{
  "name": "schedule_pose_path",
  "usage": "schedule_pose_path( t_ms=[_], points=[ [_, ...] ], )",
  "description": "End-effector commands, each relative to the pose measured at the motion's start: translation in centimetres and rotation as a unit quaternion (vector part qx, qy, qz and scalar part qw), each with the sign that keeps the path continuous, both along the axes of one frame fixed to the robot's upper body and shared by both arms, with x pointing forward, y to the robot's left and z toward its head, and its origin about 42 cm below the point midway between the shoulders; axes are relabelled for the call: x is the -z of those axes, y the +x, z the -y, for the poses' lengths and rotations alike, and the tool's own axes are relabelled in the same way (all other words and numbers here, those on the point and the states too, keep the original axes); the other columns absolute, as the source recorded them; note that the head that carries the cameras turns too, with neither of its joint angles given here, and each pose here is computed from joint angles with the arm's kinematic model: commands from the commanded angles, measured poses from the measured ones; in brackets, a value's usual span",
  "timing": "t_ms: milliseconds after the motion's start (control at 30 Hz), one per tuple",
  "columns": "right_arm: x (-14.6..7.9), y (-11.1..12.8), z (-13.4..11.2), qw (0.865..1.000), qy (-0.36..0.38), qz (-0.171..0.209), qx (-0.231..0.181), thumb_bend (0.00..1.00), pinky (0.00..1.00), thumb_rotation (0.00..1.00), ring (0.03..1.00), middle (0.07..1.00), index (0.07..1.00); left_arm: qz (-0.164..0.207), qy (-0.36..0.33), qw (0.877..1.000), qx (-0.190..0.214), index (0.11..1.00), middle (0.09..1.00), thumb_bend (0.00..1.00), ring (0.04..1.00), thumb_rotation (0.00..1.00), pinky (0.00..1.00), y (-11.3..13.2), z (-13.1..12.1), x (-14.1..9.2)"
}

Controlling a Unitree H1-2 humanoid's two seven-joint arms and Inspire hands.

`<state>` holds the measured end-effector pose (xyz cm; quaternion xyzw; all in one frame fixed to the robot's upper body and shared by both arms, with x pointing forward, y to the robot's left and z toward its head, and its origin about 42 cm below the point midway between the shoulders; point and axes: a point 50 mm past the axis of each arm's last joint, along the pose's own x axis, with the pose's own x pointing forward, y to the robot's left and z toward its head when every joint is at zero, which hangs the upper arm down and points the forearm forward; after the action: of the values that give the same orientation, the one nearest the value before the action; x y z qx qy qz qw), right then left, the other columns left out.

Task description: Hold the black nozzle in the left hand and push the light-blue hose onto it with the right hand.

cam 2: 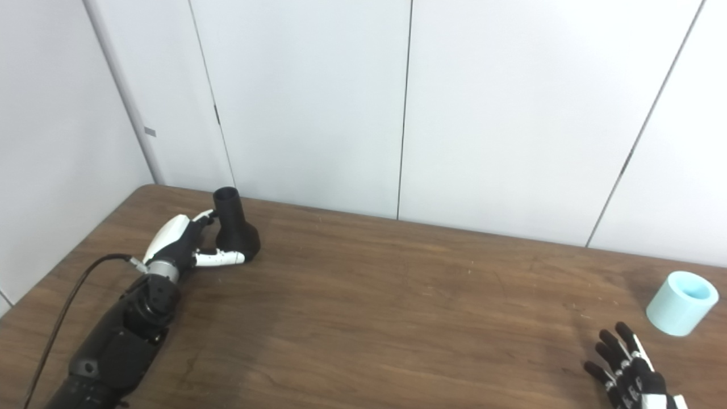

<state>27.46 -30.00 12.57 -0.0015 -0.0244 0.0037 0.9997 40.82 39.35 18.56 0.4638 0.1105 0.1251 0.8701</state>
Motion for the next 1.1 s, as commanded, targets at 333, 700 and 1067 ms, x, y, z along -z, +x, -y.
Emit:
schedule_pose_path(
  t_ms=[333,700,1067],
  points=[
    [-0.1,-0.3,-0.1,1.0,-0.008,-0.008,-0.003,0.63,0.83,1.0,0.944,0.929,0.977,0.039,0.022,0.999,0.016,0.853,0.894,1.0,0.968,0.39,1.0,1.9,-0.2,-2.4],
    [-0.3,-0.3,-0.3,1.0,-0.005,-0.004,-0.002,0.62,0.87,1.0,0.941,0.925,0.979,0.038,0.006,0.999,0.02,0.829,0.877,1.0,0.952,0.34,1.0,2.2,0.1,-1.9],
    [-0.6,-0.4,-0.4,1.0,-0.005,-0.003,-0.001,0.62,0.86,1.0,0.939,0.91,0.981,0.049,-0.012,0.998,0.029,0.784,0.826,0.97,0.912,0.28,1.0,2.4,0.9,-1.5]
  ],
)
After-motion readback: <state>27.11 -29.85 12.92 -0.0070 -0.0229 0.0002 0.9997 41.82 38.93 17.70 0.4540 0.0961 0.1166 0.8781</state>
